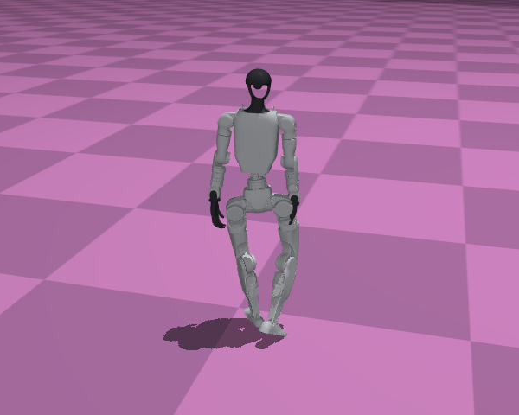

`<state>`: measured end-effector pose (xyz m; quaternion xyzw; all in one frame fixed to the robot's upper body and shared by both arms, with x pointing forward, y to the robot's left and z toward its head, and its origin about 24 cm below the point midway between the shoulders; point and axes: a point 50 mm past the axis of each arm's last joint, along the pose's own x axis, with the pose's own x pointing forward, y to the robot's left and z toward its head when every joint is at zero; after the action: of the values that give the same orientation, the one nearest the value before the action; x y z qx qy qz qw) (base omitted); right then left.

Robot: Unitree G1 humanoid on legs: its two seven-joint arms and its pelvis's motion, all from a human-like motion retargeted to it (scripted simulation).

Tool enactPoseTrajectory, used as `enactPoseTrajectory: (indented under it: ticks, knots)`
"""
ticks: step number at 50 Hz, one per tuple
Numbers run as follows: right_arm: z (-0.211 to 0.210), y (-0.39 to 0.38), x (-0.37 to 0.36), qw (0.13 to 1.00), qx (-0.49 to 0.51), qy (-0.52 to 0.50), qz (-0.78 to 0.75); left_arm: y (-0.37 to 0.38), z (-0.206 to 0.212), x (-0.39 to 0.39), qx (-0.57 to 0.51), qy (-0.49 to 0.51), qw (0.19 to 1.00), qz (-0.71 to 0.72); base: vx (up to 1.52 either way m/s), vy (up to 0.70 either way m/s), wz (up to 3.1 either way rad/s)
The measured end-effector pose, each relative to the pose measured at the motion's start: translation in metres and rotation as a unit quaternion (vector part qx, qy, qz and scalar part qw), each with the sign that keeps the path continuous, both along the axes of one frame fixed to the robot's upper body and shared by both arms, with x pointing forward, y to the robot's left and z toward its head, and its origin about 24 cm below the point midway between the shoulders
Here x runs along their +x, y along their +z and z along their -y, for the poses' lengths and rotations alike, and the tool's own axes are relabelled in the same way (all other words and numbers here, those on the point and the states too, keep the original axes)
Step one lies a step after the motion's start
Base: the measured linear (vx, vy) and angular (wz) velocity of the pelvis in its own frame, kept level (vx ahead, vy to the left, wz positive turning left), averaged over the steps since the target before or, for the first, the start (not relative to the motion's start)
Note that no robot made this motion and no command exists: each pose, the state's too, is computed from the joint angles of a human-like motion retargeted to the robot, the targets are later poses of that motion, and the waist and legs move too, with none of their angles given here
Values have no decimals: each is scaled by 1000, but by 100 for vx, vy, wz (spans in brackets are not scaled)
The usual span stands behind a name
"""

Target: In place motions

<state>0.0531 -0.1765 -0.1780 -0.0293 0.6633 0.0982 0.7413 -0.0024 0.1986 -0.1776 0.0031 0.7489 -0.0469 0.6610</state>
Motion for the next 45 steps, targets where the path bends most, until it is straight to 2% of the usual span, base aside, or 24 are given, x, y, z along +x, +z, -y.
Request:
enactPoseTrajectory:
  ticks: [9,19,24,30,39,45]
  knots:
    - [-8,3,16,995,-1,92,32,3,-7,57,2,-22,996,87,-9,-1,131]
    - [-8,-2,-15,998,7,48,-38,0,8,34,-14,-34,999,38,15,-4,61]
    - [-3,-2,-21,996,-8,65,-61,-1,15,3,-12,-34,999,-18,17,-5,15]
    - [-8,-3,-25,996,0,49,-68,2,12,-18,-23,-116,991,-68,16,-6,32]
    - [-11,-3,-23,995,0,72,-62,0,19,-15,-25,-82,995,-58,15,-6,-34]
    - [-8,-3,-21,998,-24,47,-39,-1,16,5,7,-109,994,-30,8,-3,83]
